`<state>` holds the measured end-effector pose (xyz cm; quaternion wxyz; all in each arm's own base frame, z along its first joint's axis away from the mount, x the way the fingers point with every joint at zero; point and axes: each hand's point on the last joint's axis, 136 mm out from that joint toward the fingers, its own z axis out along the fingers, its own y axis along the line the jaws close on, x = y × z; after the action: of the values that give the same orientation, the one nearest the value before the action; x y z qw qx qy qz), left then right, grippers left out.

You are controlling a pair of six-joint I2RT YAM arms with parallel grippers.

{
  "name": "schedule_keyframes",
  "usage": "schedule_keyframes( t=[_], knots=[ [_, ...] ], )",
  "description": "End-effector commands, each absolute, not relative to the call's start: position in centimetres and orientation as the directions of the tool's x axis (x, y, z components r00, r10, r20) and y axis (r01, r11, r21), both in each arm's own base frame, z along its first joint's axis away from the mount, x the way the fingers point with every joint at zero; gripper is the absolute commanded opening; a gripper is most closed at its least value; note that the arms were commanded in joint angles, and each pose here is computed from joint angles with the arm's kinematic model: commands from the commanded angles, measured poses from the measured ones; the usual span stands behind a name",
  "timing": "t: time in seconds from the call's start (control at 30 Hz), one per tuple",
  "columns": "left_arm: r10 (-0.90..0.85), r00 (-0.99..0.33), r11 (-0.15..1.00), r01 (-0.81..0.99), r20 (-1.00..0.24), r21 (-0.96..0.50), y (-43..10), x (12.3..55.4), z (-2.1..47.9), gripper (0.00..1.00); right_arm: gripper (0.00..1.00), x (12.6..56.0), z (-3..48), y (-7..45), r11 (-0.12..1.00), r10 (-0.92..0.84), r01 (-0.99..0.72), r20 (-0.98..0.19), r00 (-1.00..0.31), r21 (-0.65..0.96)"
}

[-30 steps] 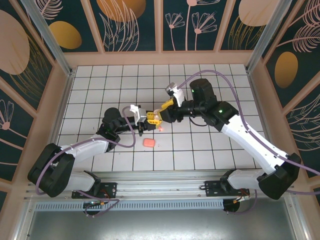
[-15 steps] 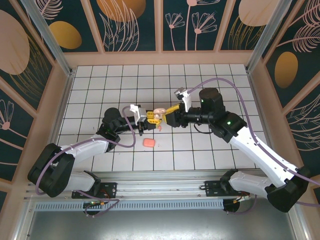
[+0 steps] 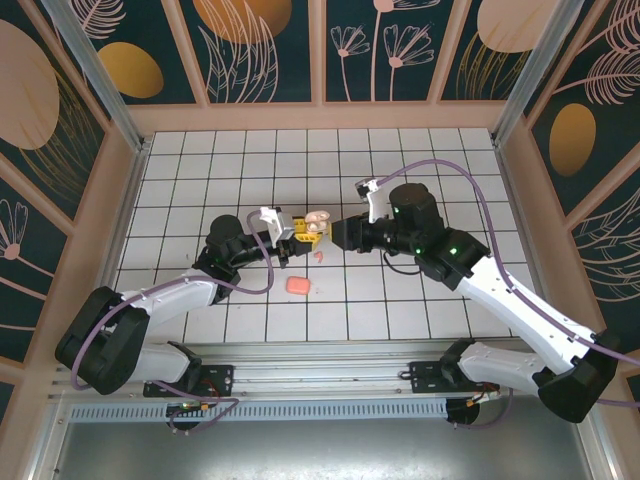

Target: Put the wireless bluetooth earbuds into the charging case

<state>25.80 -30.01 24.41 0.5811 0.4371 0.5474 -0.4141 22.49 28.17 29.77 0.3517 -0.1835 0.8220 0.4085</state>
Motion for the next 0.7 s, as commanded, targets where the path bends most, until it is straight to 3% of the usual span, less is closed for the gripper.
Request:
schedule_keyframes(
  t=[0.0,0.33,0.67],
  knots=[
    [-0.013,0.108,0.293,0.951,-0.994,0.099,-30.2,26.3,26.0,0.02,0.39,23.0,31.4,28.0,0.637,0.055,-0.529,-0.717,-0.694,0.561],
    [-0.007,0.101,0.296,0.951,-0.995,0.095,-30.3,26.5,26.0,0.02,0.36,23.6,30.7,29.4,0.709,0.011,-0.480,-0.689,-0.724,0.516],
    [-0.010,0.101,0.297,0.950,-0.995,0.093,-30.4,26.6,26.1,0.02,0.37,23.9,31.3,31.0,0.688,-0.032,-0.525,-0.702,-0.711,0.501]
  ],
)
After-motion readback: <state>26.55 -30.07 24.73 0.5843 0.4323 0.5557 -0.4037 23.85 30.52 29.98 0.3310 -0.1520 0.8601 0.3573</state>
